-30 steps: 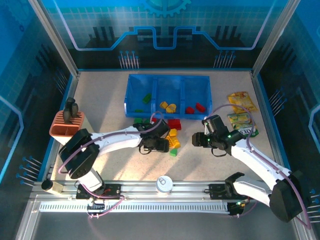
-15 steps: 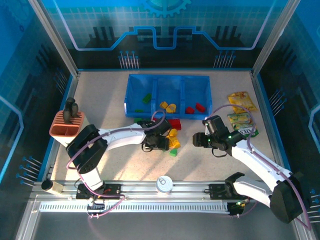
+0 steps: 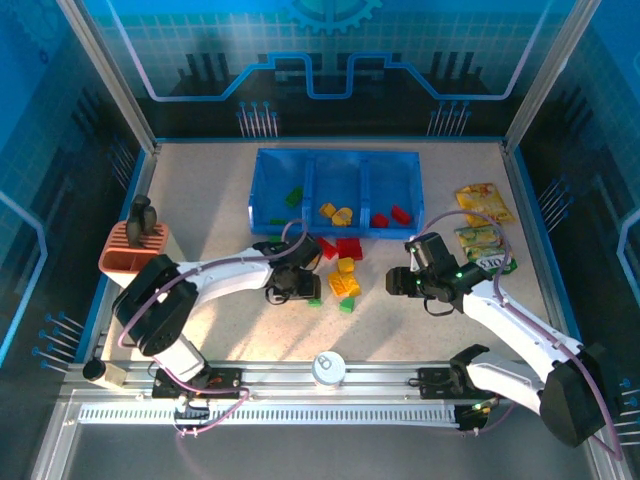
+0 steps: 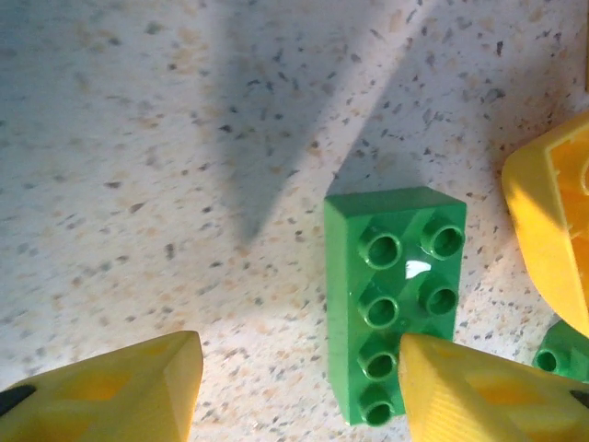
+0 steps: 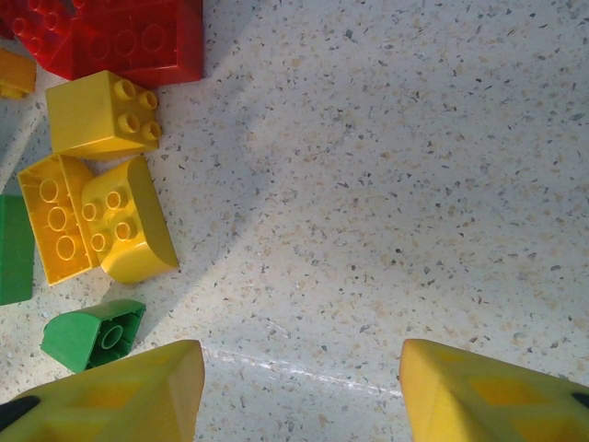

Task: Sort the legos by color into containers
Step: Move the lego to the center of the table, then pick up the lego from the center of the table, then place the lego in the container, then pick up the lego from the bottom-center of the table.

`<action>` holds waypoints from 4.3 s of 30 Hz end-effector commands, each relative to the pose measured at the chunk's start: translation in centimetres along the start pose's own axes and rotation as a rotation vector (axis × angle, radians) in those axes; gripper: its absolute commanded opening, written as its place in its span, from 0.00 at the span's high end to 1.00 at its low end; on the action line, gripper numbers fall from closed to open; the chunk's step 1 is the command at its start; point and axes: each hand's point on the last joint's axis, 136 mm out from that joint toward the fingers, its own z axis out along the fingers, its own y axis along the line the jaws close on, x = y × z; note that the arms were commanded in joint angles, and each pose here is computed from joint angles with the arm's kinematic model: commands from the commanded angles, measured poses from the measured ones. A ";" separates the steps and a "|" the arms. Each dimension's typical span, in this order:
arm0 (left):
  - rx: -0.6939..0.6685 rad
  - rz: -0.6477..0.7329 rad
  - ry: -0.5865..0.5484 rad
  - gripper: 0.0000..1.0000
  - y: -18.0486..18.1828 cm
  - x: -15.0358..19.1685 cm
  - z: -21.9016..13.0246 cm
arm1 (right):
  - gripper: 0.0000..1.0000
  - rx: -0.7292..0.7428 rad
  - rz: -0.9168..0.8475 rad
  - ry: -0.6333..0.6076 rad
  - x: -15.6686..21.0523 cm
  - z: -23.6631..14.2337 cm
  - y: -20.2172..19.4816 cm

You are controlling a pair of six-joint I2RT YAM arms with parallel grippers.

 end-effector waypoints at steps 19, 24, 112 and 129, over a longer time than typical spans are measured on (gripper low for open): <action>-0.119 0.130 -0.003 0.33 -2.6 -1.0 -0.2 | 0.40 -0.001 -0.003 -0.007 0.2 0.1 0.1; -0.131 0.132 0.015 0.34 -2.4 -0.6 0.9 | 0.40 -0.010 0.004 -0.001 0.1 0.4 0.3; 0.076 -0.139 -0.342 0.39 7.6 -6.7 -11.6 | 0.40 0.045 -0.169 0.224 5.0 7.6 11.9; 0.077 -0.140 -0.354 0.40 8.1 -5.8 -11.7 | 0.74 0.144 -0.250 0.198 4.9 6.1 14.7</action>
